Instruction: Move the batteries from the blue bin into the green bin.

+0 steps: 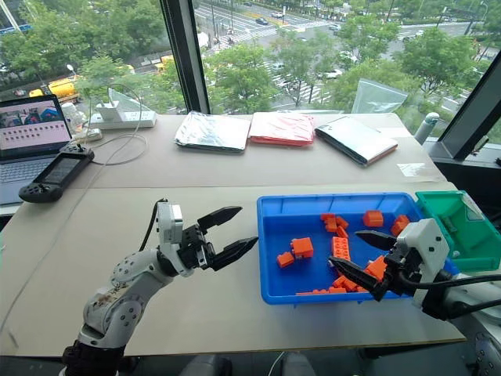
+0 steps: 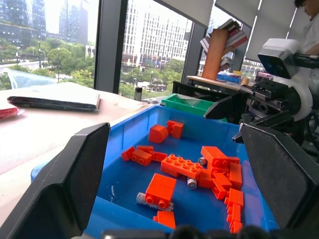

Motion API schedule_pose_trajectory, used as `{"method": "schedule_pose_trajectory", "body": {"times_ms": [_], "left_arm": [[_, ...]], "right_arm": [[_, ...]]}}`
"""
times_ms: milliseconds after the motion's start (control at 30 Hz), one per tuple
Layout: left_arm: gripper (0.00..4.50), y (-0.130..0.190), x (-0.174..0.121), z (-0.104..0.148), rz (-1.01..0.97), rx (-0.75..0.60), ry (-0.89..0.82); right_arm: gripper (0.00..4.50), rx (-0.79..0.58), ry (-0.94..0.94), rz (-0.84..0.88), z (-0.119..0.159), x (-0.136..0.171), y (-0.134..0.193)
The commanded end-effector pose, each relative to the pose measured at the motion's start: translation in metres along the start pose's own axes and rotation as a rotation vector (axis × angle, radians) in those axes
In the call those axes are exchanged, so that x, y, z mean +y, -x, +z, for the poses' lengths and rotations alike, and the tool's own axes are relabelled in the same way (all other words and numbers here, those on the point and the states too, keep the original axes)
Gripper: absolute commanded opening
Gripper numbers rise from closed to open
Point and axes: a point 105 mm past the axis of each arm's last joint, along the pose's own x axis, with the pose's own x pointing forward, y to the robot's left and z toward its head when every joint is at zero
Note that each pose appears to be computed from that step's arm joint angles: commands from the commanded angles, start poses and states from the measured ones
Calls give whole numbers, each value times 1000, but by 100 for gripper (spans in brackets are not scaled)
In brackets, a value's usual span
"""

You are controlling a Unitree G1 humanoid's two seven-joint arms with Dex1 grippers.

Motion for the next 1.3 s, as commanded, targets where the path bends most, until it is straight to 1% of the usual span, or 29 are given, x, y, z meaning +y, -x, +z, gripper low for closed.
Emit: {"method": "schedule_pose_trajectory", "body": {"times_ms": [33, 67, 100, 200, 300, 433, 567, 700, 967, 1100, 1233, 1300], "left_arm": [[450, -2, -10, 2, -60, -13, -21], [450, -3, -10, 1, -65, -12, -19], [450, -3, -12, 0, -69, -12, -20], [450, -5, -14, -1, -80, -10, -24], [450, -7, -12, 1, -69, -24, -13], [450, -7, -10, 2, -69, -26, -11], [450, -7, -10, 0, -66, -18, -11], [450, -9, -11, 0, -64, -23, -3], [450, -9, -11, -1, -63, -15, -2], [450, -8, -11, -1, -57, -10, 0], [450, -7, -11, -1, -49, -7, 4], [450, -7, -11, -2, -45, -4, 3]], "right_arm": [[442, 153, -24, -177, -7, -39, 11], [442, 190, -46, -207, -10, -46, 12], [442, 220, -48, -204, -11, -46, 10], [442, 298, -43, -150, -18, -35, 6], [442, 389, -52, -145, -33, -34, 2], [442, 441, -62, -124, -35, -32, 0], [442, 488, -32, -154, -35, -41, 8], [442, 502, -32, -164, -37, -48, 11], [442, 487, -124, -160, -47, -53, 2], [442, 458, -187, -129, -46, -51, -2], [442, 478, -187, -116, -49, -50, -2], [442, 466, -203, -99, -48, -47, -4]]}}
